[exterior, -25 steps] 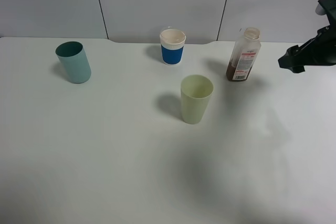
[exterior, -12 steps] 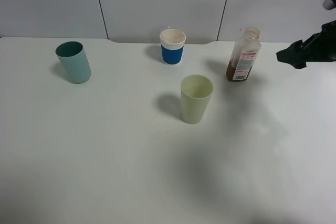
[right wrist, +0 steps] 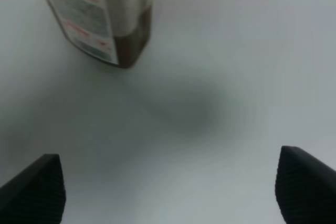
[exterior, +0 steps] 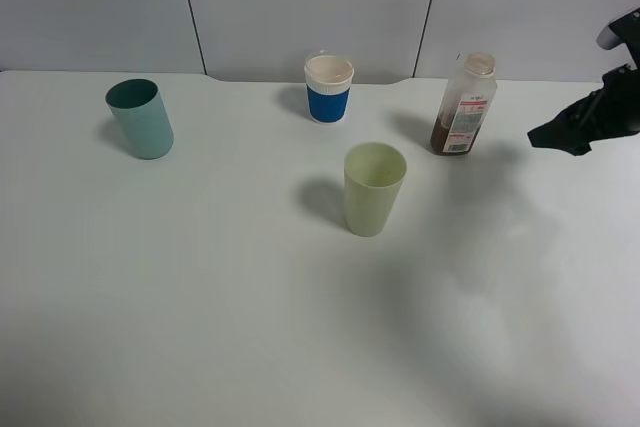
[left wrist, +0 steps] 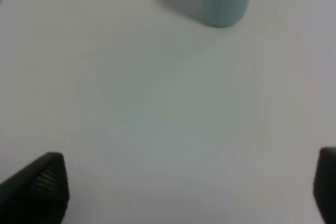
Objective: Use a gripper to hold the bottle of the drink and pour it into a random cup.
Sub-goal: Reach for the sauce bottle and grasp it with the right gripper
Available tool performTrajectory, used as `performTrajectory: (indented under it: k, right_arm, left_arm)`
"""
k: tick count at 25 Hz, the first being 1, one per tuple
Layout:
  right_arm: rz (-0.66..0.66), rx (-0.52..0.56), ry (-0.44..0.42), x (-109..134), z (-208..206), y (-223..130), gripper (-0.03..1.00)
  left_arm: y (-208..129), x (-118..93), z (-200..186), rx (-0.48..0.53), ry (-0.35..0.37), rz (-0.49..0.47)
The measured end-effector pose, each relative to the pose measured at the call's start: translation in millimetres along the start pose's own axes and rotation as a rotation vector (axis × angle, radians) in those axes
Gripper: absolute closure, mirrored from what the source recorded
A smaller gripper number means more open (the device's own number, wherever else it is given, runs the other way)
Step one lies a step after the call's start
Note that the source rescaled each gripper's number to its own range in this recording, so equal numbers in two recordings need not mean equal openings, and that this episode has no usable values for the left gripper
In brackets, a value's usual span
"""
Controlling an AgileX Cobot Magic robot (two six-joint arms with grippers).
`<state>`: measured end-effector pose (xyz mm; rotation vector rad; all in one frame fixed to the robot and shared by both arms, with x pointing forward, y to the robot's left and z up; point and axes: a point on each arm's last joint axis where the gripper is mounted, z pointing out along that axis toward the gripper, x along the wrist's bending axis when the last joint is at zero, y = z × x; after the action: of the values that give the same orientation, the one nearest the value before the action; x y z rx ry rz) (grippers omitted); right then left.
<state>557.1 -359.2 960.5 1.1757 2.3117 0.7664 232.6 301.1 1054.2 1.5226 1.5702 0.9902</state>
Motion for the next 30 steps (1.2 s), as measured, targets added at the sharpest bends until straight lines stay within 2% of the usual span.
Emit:
performTrajectory:
  k: [7,19,23,26,30]
  right_arm:
    - [-0.04,0.044,0.064,-17,14,7,0.16]
    - [-0.114,0.086,0.065,-43,40,10,0.15]
    - [-0.079,0.088,0.078,-49,58,15,0.06]
    - [-0.111,0.076,0.087,-49,72,26,0.0]
    - [-0.188,0.07,0.116,-44,88,34,-0.03]
  left_arm:
    - [0,0,0,0.0,0.0,0.0]
    - [0,0,0,0.0,0.0,0.0]
    - [0,0,0,0.0,0.0,0.0]
    - [0,0,0,0.0,0.0,0.0]
    - [0,0,0,0.0,0.0,0.0]
